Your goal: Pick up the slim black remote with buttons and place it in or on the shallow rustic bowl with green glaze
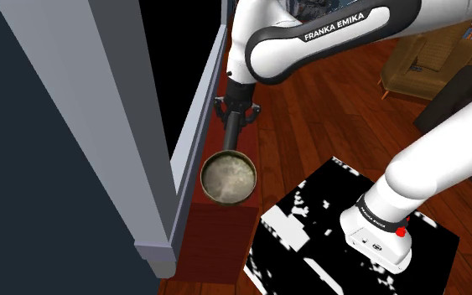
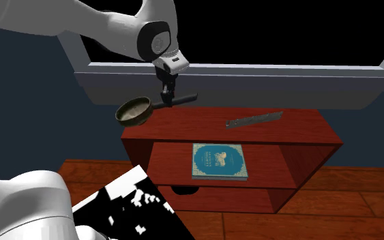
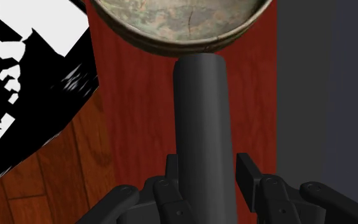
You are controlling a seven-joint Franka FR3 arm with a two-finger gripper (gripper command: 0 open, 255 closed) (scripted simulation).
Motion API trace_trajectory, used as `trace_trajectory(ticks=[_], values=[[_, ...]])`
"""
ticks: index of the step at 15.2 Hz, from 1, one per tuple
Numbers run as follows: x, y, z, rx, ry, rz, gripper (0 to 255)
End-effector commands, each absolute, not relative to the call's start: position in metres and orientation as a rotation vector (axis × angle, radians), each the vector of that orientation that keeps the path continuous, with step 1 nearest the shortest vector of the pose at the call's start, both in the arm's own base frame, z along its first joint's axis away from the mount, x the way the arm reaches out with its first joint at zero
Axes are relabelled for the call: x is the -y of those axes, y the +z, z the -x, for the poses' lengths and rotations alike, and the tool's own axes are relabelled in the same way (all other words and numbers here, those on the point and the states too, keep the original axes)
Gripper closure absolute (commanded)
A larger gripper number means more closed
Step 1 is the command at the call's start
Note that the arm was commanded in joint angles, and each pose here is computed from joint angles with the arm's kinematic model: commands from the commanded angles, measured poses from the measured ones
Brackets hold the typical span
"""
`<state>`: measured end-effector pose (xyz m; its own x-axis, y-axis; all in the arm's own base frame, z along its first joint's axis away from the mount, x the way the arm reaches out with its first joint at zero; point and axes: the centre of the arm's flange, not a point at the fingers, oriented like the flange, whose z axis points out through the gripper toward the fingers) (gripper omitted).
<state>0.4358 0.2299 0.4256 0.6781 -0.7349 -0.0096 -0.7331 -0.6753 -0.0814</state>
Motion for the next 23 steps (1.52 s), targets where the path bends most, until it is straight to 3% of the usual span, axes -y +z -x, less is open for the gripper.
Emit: trace_trajectory(ticks=[1, 7, 19, 23], values=[[-0.23, 0.436, -0.436, -1.229, -0.036, 2.806, 255], [-0.23, 0.468, -0.436, -1.229, -0.036, 2.806, 255], [-0.335, 0.458, -0.321, -1.229, -0.036, 2.806, 255], [-0.335, 0.437, -0.321, -1.229, -0.036, 2.806, 255]])
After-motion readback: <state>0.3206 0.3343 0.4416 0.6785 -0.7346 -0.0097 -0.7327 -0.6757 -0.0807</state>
